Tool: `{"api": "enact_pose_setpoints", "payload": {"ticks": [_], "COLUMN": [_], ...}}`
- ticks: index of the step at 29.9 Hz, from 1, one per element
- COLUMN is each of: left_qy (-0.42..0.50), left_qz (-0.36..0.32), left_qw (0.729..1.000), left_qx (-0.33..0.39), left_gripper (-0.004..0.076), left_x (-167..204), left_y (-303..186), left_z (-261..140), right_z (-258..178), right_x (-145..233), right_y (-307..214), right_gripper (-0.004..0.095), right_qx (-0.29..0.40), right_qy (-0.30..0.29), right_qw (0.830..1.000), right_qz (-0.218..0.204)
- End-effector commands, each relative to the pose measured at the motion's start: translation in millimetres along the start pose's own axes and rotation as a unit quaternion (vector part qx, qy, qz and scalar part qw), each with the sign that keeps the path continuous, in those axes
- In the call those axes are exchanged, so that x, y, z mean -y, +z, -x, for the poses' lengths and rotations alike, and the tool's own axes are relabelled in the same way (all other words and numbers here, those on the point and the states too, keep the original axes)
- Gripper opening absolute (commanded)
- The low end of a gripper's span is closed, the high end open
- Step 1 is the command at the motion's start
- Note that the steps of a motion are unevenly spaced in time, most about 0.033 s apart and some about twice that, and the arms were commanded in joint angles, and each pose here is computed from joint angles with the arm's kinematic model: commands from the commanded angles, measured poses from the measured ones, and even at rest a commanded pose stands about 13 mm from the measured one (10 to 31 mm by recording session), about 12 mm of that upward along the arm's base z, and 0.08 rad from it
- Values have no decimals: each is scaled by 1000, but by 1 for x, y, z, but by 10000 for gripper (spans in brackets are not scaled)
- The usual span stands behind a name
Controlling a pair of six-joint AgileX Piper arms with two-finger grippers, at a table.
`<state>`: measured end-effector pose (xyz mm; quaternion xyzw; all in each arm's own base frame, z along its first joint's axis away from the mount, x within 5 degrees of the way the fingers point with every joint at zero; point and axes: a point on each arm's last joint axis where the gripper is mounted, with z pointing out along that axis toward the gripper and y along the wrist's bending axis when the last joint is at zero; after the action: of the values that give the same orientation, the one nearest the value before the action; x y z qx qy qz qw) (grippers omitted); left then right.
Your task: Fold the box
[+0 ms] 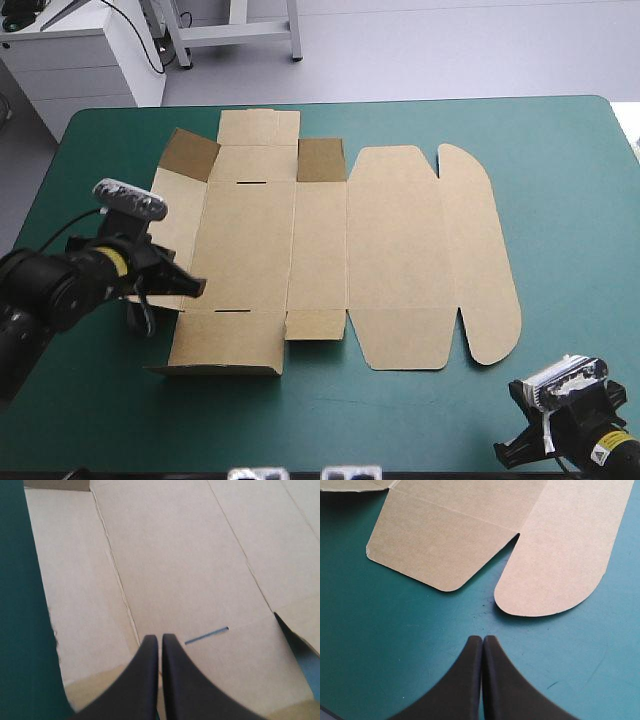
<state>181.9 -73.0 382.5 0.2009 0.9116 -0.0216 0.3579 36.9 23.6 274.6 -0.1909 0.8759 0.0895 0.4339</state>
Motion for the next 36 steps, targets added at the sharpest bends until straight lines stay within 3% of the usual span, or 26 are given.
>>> {"api": "enact_pose_setpoints", "payload": {"ticks": [1,6,10,19,26,29,34,36], "left_qy": [0,-28,-63,-164,-222,-242,-251,-257], "left_qz": [9,-84,-164,-101,-81,-93,-105,-112], "left_qw": [999,996,983,978,967,961,955,952], "left_qx": [32,-15,-55,-76,-93,-98,-118,-125], "left_gripper": [18,18,18,18,24,141,495,542], "left_x": [-8,-34,-66,-150,-188,-195,-201,-203], "left_y": [8,36,48,67,78,89,109,117], "left_z": [42,73,74,46,24,20,14,11], "right_z": [11,11,11,11,11,11,11,11], "right_x": [1,1,1,1,1,1,1,1], "right_y": [-4,-4,-4,-4,-4,-4,-4,-4], "right_gripper": [-20,-20,-20,-20,-20,-20,-20,-20], "right_qx": [35,35,35,35,35,35,35,35], "right_qy": [-1,-1,-1,-1,-1,-1,-1,-1], "right_qw": [999,999,999,999,999,999,999,999], "right_qz": [-6,-6,-6,-6,-6,-6,-6,-6]}}
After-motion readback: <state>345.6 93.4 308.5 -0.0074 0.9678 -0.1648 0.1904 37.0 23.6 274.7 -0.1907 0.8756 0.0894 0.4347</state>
